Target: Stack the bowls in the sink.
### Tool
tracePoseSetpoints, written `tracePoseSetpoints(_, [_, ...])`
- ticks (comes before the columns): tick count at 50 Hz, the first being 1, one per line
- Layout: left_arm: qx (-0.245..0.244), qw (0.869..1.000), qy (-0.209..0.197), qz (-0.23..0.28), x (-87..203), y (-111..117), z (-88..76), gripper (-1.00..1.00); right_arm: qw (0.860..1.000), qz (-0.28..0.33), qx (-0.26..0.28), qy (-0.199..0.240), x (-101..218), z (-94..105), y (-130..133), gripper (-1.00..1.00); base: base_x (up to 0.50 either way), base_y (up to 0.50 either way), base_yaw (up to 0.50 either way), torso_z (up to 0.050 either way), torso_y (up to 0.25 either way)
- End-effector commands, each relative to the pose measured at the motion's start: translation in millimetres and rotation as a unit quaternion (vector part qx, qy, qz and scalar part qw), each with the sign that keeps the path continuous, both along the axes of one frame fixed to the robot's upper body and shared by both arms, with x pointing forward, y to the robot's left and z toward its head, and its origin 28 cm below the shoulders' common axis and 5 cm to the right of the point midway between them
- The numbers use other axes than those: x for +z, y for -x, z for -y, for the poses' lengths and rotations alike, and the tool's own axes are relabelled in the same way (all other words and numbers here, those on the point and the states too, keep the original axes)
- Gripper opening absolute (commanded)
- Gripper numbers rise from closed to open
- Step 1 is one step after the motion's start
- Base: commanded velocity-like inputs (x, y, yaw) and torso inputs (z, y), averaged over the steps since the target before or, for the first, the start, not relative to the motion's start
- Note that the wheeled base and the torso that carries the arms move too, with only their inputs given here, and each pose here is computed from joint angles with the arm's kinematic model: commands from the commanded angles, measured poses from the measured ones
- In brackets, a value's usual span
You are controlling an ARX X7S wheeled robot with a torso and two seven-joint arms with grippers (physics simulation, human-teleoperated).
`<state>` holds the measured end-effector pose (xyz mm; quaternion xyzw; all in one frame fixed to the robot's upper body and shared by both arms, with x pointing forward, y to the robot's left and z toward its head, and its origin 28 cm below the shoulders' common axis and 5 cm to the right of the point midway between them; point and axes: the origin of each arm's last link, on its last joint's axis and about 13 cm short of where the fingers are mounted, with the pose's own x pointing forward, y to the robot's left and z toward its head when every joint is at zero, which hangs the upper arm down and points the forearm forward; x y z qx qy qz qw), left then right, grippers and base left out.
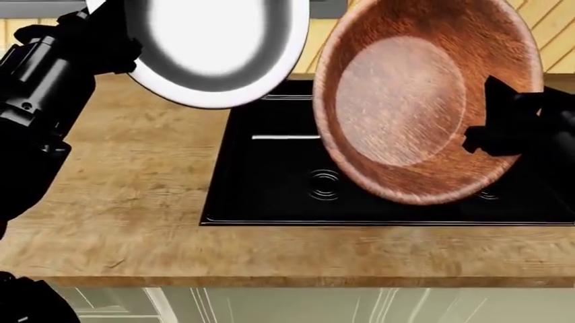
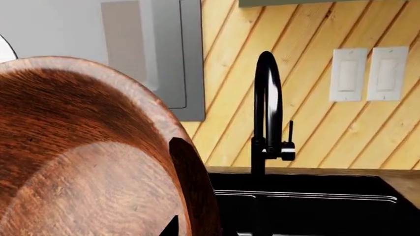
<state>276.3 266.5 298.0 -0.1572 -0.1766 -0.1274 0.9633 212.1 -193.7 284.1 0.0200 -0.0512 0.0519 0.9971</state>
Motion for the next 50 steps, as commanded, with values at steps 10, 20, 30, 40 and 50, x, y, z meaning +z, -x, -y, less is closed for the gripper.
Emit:
tracePoseSetpoints(10, [0.000,1.000,0.003,0.006,0.5,1.0,-0.2,-1.00,1.000,0.003,-0.003,0.008,-1.0,0.8,0.8,-1.00,0.50,0.22,0.00,0.000,0.002])
tracePoseSetpoints(20, [-0.001,1.000,0.001,0.005,0.2,1.1,0.1,-1.00,1.000,0.003,-0.005,-0.003,-2.0,1.3,-0.3,-1.00,0.14,0.07,0.00,0.001,0.001])
tracePoseSetpoints(30, [0.000,1.000,0.000,0.006,0.4,1.9,-0.1,-1.00,1.000,-0.001,-0.002,0.001,-4.8,0.4,-1.0,-1.00,0.02,0.06,0.00,0.000,0.001])
tracePoseSetpoints(40, [0.000,1.000,-0.002,0.005,0.3,1.7,0.7,-1.00,1.000,-0.003,-0.001,-0.001,-6.8,1.2,-1.7,-1.00,0.13,0.29,0.00,0.000,0.001])
tracePoseSetpoints(50, [0.000,1.000,-0.002,0.004,-1.1,1.8,0.4,-1.00,1.000,-0.010,0.001,-0.001,-8.8,1.4,-2.8,-1.00,0.27,0.05,0.00,0.000,0.001])
